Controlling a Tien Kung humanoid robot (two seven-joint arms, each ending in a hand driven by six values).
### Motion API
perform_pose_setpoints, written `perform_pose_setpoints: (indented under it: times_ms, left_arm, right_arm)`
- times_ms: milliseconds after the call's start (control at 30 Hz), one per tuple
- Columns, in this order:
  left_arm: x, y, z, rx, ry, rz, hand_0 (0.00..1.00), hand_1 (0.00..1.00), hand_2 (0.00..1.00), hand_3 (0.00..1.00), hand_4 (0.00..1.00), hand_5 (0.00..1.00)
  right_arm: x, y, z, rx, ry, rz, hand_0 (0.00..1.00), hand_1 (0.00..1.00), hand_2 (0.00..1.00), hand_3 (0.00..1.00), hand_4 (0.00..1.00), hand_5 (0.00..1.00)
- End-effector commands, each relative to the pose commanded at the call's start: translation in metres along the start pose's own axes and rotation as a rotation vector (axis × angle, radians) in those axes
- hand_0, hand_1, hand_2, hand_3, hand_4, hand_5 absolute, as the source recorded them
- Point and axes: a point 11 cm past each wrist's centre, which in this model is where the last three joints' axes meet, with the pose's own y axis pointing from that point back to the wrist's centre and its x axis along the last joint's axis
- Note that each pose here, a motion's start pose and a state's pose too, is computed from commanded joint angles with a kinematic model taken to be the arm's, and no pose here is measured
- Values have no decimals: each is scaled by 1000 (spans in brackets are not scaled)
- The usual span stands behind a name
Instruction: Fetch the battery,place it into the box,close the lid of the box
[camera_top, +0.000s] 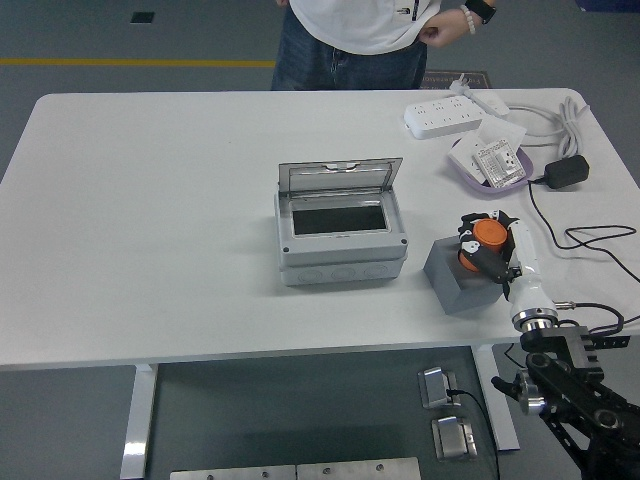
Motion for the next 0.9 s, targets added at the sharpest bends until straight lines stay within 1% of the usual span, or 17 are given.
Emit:
perform_pose_setpoints:
  times_ms: [300,433,767,800,900]
  left_arm:
    - [0,0,-1,1,-2,0,398,563,511,482,2,2]
    - [0,0,-1,3,-2,1,398,563,511,482,2,2]
    - [3,0,-1,2,-1,6,401,563,513,486,2,2]
    - [3,0,-1,2,-1,6,400,562,512,485,2,2]
    - [3,0,-1,3,-1,7,400,562,512,485,2,2]
  right_arm:
    - [-2,-2,-1,1,14,-5,308,279,277,246,2,2]
    - [-2,-6,-5,9,41,-9,310,277,276,246,12,2]
    - [-3,-23,-24,60,96,-5,296,265,265,238,7,2]
    - [-4,-24,-25,64,98,-5,282,255,256,236,3,2]
    - [-4,-27,-28,71,100,-6,282,255,256,236,3,2]
